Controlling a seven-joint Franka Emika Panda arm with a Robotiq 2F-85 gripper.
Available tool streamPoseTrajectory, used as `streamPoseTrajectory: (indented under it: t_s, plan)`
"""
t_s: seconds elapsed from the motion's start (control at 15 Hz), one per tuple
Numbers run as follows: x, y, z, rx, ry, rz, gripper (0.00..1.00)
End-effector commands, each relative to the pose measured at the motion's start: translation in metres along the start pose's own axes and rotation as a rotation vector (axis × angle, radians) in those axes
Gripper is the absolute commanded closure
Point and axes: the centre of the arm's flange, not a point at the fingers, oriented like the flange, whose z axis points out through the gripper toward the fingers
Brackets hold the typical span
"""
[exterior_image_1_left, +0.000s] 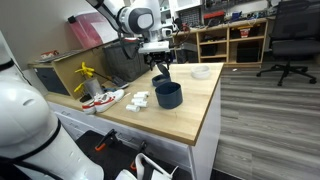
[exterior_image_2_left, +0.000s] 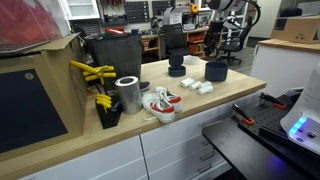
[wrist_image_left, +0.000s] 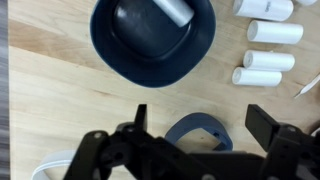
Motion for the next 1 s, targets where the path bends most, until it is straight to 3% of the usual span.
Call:
streamPoseTrajectory:
  t_s: [0.0, 0.93]
  plan:
    - [0.013, 0.006, -0.002, 0.025, 0.009, 0.139, 0.0]
    - [-0.008, 0.006, 0.016, 0.078, -0.106, 0.387, 0.0]
